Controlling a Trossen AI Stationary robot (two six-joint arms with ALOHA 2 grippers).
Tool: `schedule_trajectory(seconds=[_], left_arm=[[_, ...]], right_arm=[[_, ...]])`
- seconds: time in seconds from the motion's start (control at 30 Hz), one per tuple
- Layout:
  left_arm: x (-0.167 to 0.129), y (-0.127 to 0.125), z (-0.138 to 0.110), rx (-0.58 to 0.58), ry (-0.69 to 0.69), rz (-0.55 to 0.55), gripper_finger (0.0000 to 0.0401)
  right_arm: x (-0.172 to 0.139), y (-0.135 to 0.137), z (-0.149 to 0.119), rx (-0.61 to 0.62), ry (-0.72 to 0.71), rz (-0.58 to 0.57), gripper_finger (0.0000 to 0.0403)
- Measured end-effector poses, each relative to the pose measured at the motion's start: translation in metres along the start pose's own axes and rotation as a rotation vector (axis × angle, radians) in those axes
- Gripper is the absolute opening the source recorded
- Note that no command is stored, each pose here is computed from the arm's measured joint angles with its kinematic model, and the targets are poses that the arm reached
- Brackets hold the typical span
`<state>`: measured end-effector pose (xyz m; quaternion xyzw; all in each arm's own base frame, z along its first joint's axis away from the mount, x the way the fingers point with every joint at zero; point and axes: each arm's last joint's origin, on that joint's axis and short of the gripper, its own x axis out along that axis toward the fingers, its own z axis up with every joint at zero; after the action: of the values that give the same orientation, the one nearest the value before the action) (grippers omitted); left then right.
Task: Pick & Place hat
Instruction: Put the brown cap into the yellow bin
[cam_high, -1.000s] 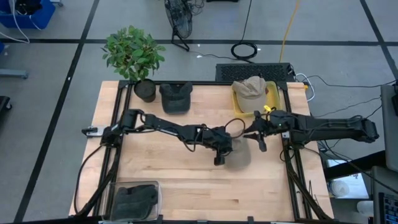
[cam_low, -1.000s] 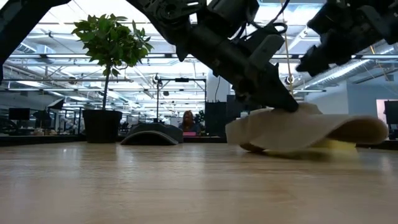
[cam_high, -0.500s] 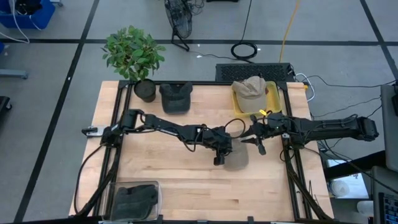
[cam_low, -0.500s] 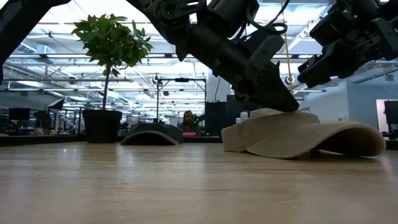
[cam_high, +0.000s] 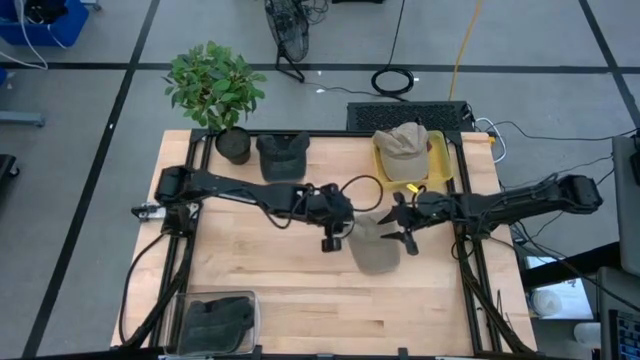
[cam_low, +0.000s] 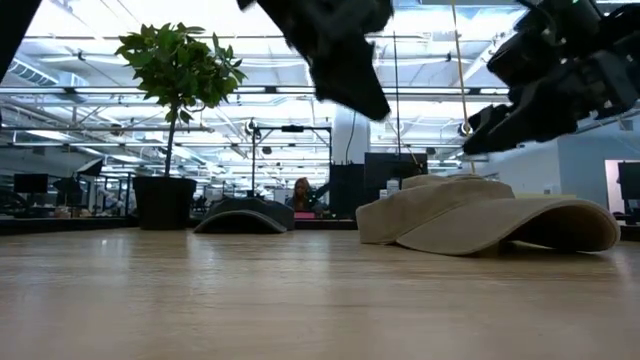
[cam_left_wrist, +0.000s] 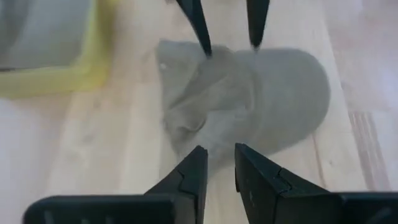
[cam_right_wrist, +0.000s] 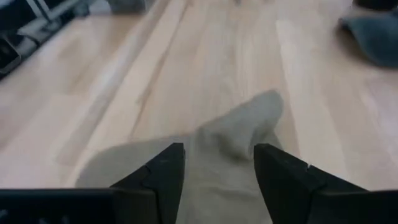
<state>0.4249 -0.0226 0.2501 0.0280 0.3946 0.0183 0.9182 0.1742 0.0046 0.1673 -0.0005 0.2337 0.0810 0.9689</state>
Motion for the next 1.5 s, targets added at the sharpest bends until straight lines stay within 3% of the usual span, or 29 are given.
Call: schedule_trajectory(seconds=[0.17, 0.4, 0.73, 0.83, 1.03, 1.23, 1.5], left_arm=[[-0.024, -0.006, -0.004, 0.027, 0.009, 0.073, 0.0085], [-0.052, 0.006, -0.035, -0.009, -0.001, 0.121, 0.0085], [-0.091, 0.025, -0.068, -0.156, -0.286, 0.149, 0.0085], [-0.096, 0.026, -0.079, -0.162, -0.297, 0.154, 0.0085], [-0.103, 0.026, -0.075, -0.167, -0.365, 0.153, 0.0085], [-0.102, 0.026, -0.078, -0.161, -0.340, 0.155, 0.0085], [-0.102, 0.026, -0.078, -0.163, -0.344, 0.154, 0.0085]], right_arm=[[0.011, 0.001, -0.006, 0.008, 0.051, 0.015, 0.0180], [0.025, 0.003, -0.008, -0.006, 0.105, 0.035, 0.0180], [0.035, 0.002, -0.015, -0.048, 0.141, 0.042, 0.0147], [0.037, 0.002, -0.015, -0.056, 0.141, 0.043, 0.0129], [0.037, 0.002, -0.017, -0.097, 0.155, 0.049, 0.0079], [0.036, 0.002, -0.015, -0.147, 0.144, 0.049, 0.0009], [0.031, 0.003, -0.009, -0.156, 0.118, 0.044, 0.0004]])
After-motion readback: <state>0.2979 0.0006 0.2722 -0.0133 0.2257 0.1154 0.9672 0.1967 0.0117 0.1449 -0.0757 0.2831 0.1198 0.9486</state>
